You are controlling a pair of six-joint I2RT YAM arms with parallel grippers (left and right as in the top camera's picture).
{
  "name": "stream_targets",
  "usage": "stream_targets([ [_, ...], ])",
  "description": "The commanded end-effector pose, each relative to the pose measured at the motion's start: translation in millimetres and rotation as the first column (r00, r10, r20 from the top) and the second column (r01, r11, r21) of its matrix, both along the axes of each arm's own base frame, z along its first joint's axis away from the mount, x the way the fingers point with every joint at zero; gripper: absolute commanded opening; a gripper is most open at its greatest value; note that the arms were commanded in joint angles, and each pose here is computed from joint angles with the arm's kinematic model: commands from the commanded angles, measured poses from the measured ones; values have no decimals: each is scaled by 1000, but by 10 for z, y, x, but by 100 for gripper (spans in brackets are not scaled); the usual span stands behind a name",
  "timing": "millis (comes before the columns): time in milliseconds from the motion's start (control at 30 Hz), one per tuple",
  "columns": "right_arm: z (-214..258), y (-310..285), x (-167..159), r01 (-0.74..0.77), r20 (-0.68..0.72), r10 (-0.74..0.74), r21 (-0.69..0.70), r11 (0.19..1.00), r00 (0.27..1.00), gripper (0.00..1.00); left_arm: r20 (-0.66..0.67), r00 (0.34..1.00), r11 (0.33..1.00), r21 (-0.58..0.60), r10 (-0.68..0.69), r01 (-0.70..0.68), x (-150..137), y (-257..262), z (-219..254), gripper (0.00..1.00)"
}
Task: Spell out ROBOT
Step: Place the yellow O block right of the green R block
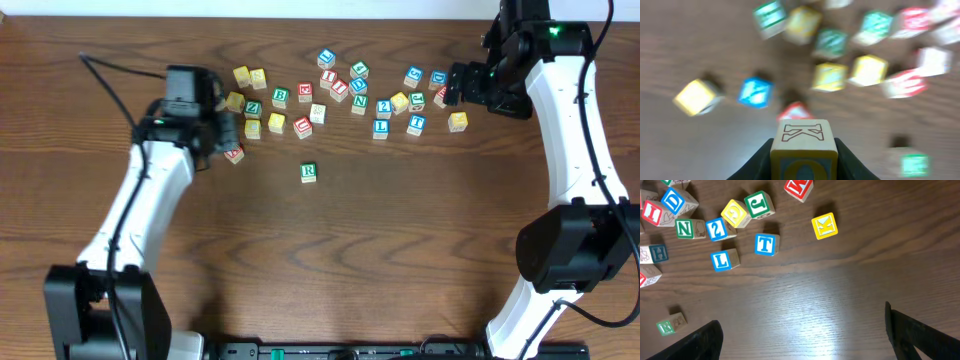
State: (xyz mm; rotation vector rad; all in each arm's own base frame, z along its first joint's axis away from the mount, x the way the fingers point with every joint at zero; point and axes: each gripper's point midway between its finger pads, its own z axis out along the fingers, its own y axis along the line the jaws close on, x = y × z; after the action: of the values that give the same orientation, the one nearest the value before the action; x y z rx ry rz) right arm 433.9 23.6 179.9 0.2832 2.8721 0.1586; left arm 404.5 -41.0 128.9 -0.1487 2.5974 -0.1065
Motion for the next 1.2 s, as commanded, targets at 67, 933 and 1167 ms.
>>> stream_targets([
  [67, 32, 6, 1, -2, 5, 2, -7, 1000, 1000, 99, 50, 994, 990, -102, -94, 99, 36, -895, 48, 32],
  [933, 14, 3, -66, -2, -23, 2, -8, 1000, 1000, 99, 4, 979, 975, 93, -204, 203, -206, -2021, -967, 31],
  [1167, 12, 3, -75, -3, -27, 3, -8, 1000, 1000, 99, -59, 980, 971, 136, -189, 196, -326, -1896, -1042, 32],
])
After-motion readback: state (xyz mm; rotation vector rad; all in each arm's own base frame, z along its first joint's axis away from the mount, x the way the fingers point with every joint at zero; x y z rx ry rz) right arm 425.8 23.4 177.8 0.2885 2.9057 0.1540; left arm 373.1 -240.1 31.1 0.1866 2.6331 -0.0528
